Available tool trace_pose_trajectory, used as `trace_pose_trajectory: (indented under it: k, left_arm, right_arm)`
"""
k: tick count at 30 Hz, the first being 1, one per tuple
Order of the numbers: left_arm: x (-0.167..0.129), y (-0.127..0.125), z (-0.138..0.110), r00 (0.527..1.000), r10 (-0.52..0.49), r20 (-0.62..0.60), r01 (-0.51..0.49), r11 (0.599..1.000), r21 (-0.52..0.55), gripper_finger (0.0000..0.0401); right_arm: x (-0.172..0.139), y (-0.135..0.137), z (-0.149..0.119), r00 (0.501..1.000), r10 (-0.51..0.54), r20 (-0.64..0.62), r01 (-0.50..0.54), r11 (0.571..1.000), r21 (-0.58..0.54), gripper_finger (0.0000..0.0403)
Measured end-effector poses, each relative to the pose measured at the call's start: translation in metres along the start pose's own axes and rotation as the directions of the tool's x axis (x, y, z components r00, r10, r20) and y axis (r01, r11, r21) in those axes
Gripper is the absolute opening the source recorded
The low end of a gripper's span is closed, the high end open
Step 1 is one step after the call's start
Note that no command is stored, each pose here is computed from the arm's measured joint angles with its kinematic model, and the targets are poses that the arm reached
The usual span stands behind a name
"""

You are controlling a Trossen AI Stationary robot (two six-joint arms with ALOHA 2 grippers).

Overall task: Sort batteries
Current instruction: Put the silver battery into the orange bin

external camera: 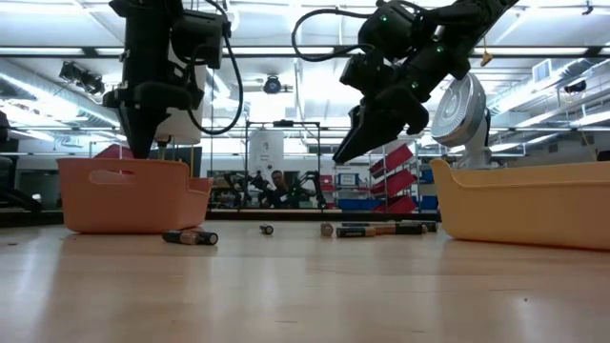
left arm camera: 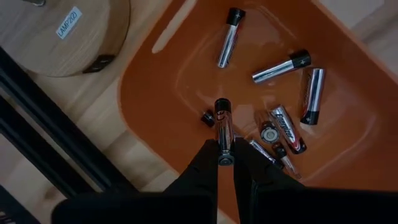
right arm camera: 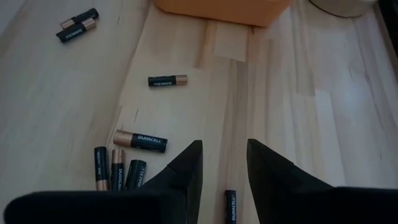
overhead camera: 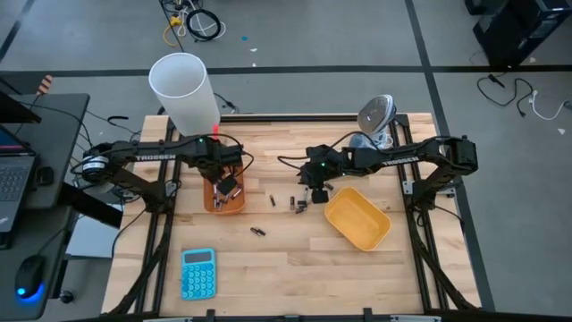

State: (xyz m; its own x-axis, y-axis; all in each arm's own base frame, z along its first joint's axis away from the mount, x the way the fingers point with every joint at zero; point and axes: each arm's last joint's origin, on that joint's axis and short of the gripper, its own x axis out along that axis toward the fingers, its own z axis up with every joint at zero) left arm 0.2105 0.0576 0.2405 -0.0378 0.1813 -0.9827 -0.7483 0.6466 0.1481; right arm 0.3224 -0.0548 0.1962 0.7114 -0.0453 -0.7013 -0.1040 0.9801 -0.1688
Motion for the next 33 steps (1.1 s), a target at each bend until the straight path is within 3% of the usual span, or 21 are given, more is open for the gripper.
trace_pose_trajectory:
  k: [10, 26, 33]
  left_arm:
    - [0.004, -0.003, 0.003, 1.000, 0.013, -0.005, -0.013, 1.000, -0.001, 0.0017]
    - [0.035, -0.019, 0.017, 0.994, 0.069, -0.087, -0.060, 0.993, 0.105, 0.0017]
    - [0.035, -0.018, 0.017, 0.993, 0.101, -0.065, -0.094, 0.990, 0.109, 0.0047]
  right_arm:
    - [0.000, -0.006, 0.000, 1.000, -0.016, 0.011, 0.016, 1.000, 0.011, 0.0108]
    - [-0.001, -0.006, 0.000, 1.000, -0.019, 0.017, 0.019, 1.000, 0.012, 0.0108]
    - [-0.001, -0.006, 0.000, 1.000, -0.019, 0.017, 0.019, 1.000, 0.012, 0.0107]
